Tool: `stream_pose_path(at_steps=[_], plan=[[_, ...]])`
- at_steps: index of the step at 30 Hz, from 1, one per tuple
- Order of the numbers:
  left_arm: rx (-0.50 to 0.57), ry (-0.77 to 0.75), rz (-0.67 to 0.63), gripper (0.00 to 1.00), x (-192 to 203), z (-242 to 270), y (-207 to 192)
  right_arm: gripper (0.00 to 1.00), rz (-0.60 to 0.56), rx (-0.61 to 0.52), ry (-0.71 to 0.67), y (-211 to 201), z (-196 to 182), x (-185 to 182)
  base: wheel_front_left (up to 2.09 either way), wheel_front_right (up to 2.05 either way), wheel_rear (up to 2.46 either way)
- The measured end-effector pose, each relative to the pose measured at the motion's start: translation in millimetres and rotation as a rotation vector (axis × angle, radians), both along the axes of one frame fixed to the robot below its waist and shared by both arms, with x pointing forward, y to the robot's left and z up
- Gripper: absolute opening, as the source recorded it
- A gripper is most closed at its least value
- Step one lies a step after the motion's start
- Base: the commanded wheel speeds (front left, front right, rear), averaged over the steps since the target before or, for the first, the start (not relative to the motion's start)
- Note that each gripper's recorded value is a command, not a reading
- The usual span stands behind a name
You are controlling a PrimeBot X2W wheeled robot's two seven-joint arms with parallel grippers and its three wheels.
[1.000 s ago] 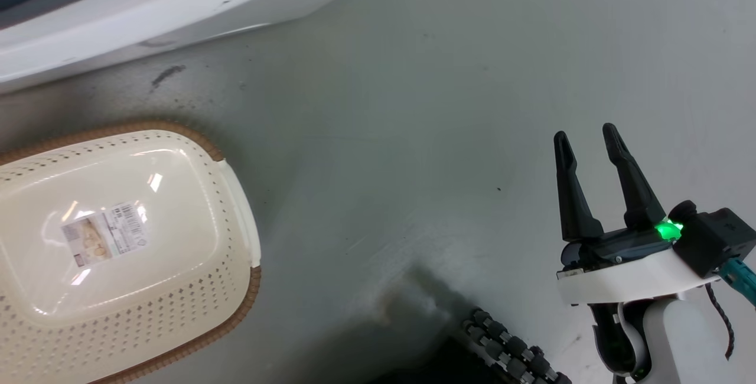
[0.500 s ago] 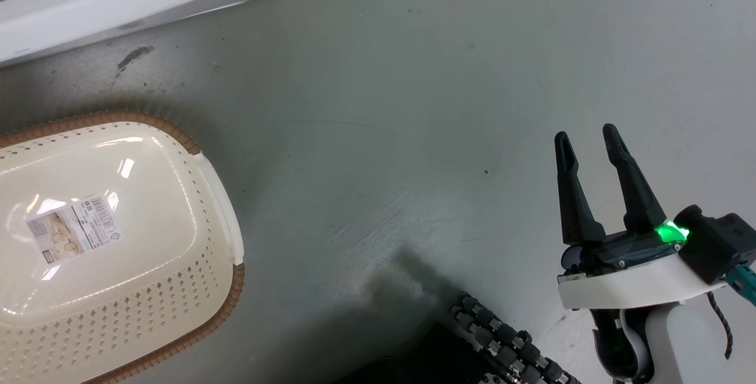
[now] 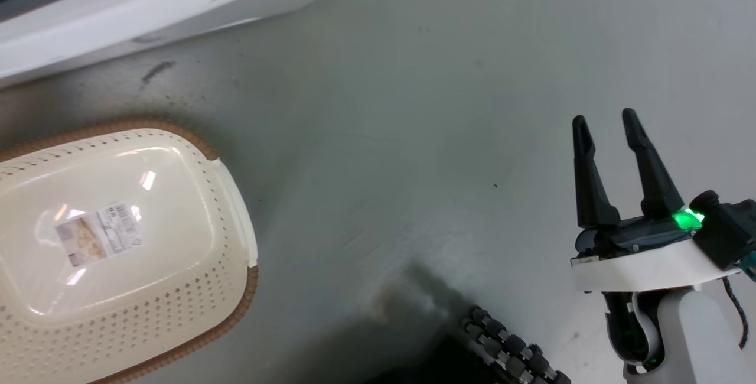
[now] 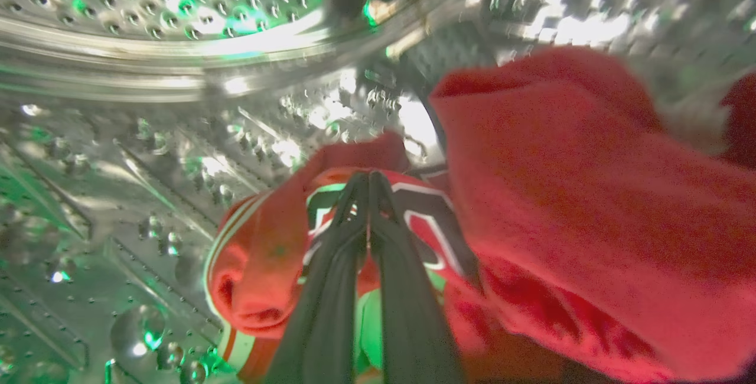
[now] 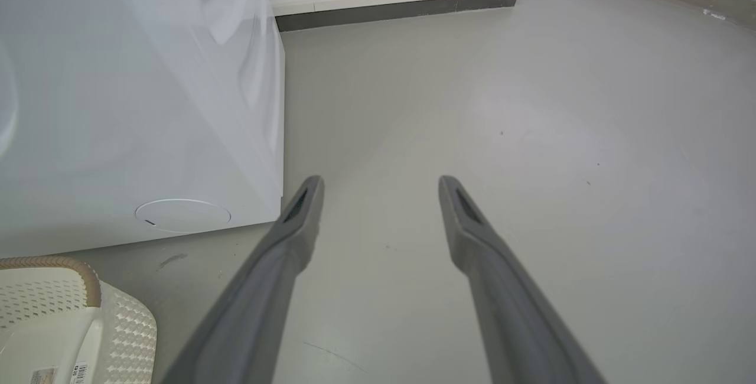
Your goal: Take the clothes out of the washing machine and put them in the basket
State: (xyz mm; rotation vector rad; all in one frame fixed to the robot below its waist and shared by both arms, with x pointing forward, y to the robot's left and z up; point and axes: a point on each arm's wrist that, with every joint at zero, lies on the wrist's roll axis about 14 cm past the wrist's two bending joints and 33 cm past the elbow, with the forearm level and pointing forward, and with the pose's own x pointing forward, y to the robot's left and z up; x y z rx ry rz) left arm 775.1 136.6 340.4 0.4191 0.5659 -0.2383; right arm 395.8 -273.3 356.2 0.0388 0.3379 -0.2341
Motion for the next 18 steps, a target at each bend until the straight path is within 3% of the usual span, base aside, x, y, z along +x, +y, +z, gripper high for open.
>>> stream_pose_path(at_steps=[7, 18], plan=[[-0.144, -0.245, -0.049, 0.00, -11, 63, -19, 1.00, 0.013, -0.037, -0.082, -4, 28, 8, 0.00, 0.00, 0.00], [-0.300, -0.419, -0.054, 0.00, -77, 104, -19, 1.00, 0.061, -0.069, -0.194, 8, 70, 10, 0.00, 0.00, 0.00]])
